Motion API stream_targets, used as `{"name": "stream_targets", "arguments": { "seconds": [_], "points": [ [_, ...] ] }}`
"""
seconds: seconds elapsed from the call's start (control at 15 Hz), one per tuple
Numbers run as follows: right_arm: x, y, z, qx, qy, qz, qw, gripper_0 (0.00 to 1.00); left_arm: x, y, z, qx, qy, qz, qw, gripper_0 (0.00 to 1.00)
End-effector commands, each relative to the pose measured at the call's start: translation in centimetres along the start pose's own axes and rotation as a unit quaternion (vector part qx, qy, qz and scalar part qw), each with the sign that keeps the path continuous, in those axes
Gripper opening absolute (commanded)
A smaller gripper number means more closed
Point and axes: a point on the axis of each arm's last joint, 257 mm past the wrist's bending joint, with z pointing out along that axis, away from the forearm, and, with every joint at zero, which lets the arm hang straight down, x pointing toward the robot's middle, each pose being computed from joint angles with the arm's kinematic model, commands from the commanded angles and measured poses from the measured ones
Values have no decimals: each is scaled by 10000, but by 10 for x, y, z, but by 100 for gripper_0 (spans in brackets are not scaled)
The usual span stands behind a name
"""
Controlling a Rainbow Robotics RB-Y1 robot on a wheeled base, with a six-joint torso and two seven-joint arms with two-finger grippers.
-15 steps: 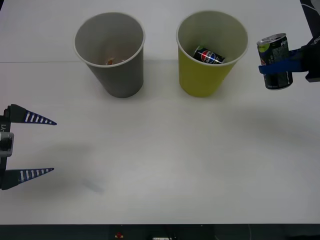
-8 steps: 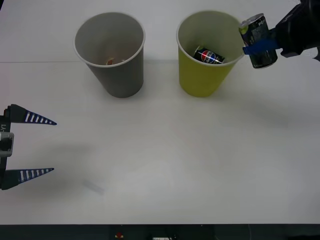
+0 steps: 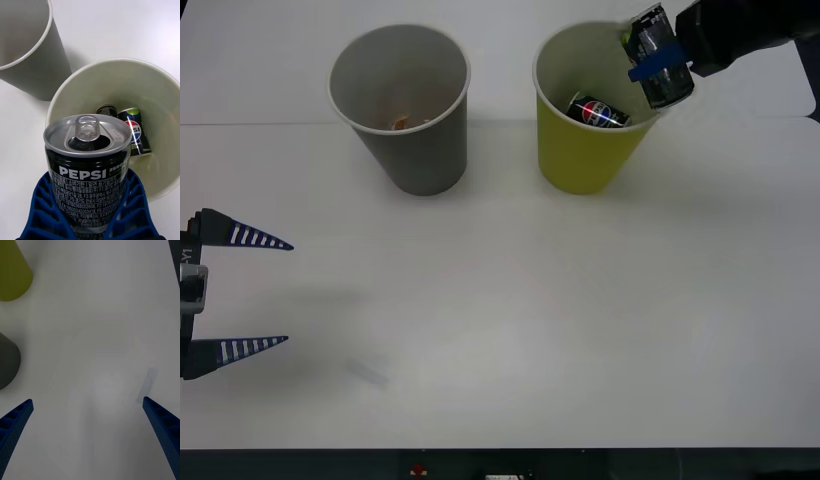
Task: Put the can into the green bin and the plastic bottle into the gray bin
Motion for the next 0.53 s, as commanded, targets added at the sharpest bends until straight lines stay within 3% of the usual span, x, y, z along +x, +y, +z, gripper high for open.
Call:
{"name": "stream_targets", "arguments": {
  "seconds": [0.07, 0.53],
  "points": [
    [-14, -10, 16, 192, 82, -30, 9998, 0, 0, 0, 0, 0, 0, 0, 10000, 100],
    [-30, -19, 36, 375, 159, -114, 9991, 0, 0, 0, 0, 0, 0, 0, 10000, 100]
  ]
}}
